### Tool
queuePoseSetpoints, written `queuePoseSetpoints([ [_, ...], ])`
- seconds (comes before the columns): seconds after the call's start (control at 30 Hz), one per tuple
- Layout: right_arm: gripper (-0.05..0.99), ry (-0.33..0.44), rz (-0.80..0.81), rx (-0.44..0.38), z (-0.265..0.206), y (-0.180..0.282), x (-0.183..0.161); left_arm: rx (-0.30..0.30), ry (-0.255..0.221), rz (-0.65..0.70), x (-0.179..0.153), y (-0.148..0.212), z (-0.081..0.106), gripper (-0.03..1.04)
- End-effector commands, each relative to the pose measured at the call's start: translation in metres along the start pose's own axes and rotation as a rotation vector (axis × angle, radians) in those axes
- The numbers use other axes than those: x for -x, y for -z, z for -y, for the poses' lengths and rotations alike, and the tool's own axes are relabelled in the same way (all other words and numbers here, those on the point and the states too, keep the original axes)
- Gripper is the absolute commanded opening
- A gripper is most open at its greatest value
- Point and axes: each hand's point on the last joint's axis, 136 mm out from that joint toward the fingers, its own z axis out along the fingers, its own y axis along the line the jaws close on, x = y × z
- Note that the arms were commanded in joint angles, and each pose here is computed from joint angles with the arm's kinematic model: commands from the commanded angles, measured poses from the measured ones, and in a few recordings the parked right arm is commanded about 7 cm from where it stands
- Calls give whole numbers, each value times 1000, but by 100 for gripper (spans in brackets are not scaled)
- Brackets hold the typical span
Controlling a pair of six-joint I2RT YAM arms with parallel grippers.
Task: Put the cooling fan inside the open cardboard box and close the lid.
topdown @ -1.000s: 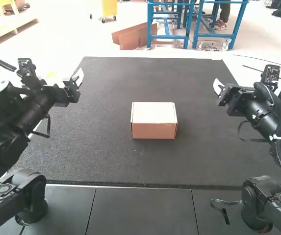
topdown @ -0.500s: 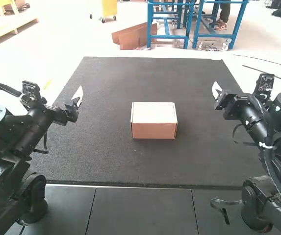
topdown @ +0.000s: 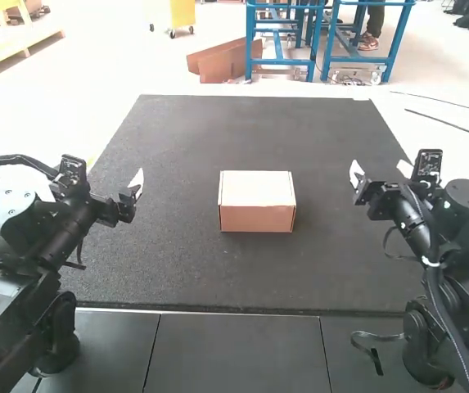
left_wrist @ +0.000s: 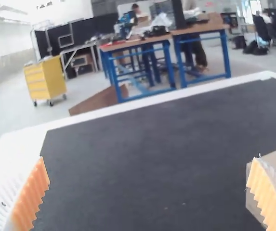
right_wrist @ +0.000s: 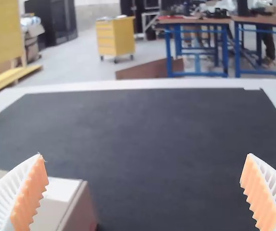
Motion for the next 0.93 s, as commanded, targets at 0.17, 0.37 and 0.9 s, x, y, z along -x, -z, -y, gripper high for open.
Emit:
queuePoseSetpoints([
  [0.17, 92, -7, -61, -181, 32, 9, -34, 124, 119, -111, -29, 3, -21, 97],
  [0.37, 92, 4, -61, -118, 22, 10, -34, 99, 135, -131, -34, 3, -14, 97],
  [0.9, 92, 36, -79, -320, 71, 18, -37, 96, 128, -126, -33, 3, -14, 97],
])
